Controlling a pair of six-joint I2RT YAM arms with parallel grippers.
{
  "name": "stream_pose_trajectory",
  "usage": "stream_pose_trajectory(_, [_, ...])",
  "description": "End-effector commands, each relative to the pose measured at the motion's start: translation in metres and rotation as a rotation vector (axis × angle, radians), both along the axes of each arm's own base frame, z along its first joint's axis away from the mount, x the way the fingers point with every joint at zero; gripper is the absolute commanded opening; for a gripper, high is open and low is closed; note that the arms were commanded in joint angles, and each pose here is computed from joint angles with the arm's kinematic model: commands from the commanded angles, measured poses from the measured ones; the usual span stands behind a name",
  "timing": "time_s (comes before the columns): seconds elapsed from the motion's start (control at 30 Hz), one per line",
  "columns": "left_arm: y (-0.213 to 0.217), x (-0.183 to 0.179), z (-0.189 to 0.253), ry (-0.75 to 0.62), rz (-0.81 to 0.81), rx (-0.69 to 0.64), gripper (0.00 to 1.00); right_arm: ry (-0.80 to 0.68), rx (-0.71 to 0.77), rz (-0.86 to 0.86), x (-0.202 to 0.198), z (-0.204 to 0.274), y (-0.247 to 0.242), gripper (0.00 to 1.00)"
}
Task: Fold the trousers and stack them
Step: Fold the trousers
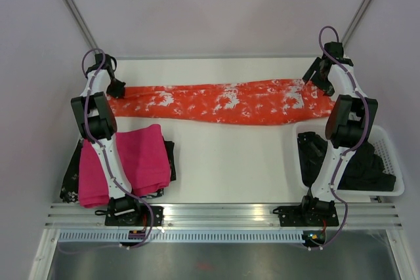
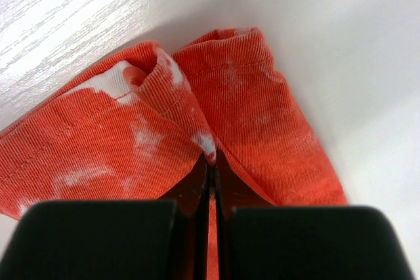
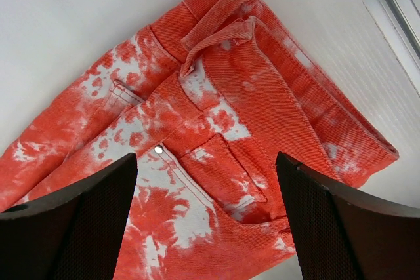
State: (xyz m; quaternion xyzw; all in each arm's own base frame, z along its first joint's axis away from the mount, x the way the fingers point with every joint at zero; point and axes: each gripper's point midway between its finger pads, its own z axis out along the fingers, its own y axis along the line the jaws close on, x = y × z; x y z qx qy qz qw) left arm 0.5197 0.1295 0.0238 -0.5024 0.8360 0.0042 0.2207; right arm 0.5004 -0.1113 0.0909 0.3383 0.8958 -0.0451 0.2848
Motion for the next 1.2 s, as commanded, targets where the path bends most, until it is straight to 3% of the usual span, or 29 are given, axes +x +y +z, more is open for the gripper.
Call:
stream_pose_trajectory(0.0, [-0.001,0.020,0.028,-0.110,0.025,-0.001,0.02,-0.041,-0.002,-0.011,0.007,0.008,0.002,0.92])
stream_pose_trajectory(0.2, [0.007,0.042,0.075,-0.236,0.044,0.030,0.02,-0.043,-0.009,-0.013,0.006,0.005,0.002,0.92])
stream_pose_trajectory(0.53, [0.009,0.059,0.057,-0.258,0.076,0.011,0.02,-0.064,-0.015,-0.029,0.012,0.002,-0.001,0.91])
stream_pose_trajectory(0.77, [0.014,0.073,0.069,-0.330,0.094,0.016,0.02,-0.092,0.016,-0.049,0.024,-0.007,0.001,0.90])
stream_pose_trajectory(1.17, [0.012,0.075,0.061,-0.326,0.078,0.007,0.02,0.028,-0.082,-0.072,0.034,-0.048,-0.022,0.79])
